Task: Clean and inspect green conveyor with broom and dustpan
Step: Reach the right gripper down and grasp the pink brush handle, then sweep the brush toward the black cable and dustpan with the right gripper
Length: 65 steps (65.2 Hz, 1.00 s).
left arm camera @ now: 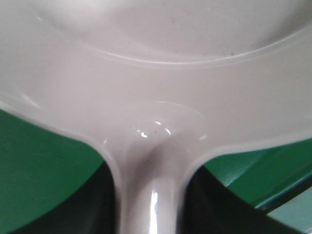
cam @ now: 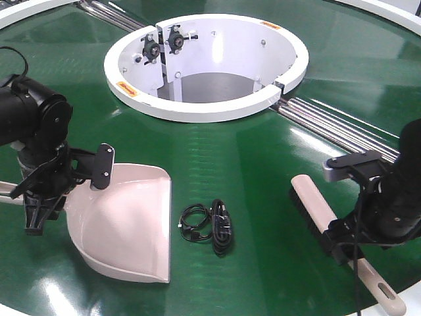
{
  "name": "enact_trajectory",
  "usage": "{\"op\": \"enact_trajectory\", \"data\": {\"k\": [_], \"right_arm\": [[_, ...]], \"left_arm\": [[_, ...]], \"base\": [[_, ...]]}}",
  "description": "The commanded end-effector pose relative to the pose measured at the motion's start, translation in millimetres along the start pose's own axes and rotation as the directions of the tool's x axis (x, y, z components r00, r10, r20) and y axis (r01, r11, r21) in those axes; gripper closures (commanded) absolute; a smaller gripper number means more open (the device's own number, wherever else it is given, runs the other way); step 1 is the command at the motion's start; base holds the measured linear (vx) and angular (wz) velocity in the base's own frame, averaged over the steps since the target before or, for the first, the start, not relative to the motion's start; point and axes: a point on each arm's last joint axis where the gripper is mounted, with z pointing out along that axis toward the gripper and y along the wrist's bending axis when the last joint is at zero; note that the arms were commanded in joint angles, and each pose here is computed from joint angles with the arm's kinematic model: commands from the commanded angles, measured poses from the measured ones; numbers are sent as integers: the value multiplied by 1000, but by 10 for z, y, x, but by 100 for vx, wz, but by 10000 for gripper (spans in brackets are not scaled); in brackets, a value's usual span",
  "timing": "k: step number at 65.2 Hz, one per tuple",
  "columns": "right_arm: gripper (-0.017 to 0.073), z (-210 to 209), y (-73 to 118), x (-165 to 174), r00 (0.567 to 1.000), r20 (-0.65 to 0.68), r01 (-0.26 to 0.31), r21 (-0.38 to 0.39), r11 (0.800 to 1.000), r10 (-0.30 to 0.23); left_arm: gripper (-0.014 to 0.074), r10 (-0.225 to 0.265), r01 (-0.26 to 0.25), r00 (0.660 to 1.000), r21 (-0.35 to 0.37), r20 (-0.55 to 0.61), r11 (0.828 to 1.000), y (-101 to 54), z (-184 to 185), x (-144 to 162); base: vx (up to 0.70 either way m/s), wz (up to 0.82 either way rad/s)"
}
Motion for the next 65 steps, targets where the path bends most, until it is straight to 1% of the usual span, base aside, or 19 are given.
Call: {"op": "enact_trajectory", "data": {"k": [1,12,26,39,47,52,57,65], "right_arm": [[5,-24,-17,-93,999,34,5,14,1000,-5],[24,128,-16,-167,1000,6,5,10,1000,-5],[105,281,-15,-216,999,-38,7,7,1000,-7],[243,348,1,-243,999,-48,-1,-11,1000,0],[378,348,23,-258,999,-32,-4,-35,999,3],[489,348,42,-260,1000,-29,0,-56,998,-2],[576,341,56,-260,1000,-26,-11,-71,997,9],[568,282,77,-250,999,-6,-32,-90,995,32]], "left_arm": [[599,-28,30,999,-76,28,997,2,-217,46],[599,-28,30,999,-76,28,997,2,-217,46],[599,-28,30,999,-76,28,997,2,-217,46],[599,-28,30,999,-76,28,997,2,-217,46],[599,-28,30,999,-76,28,997,2,-217,46],[599,-28,30,999,-76,28,997,2,-217,46],[599,-28,30,999,-76,28,997,2,-217,46],[599,-28,30,999,-76,28,997,2,-217,46]], "base": [[0,0],[0,0],[0,0],[0,0],[0,0],[0,0],[0,0],[0,0]]}}
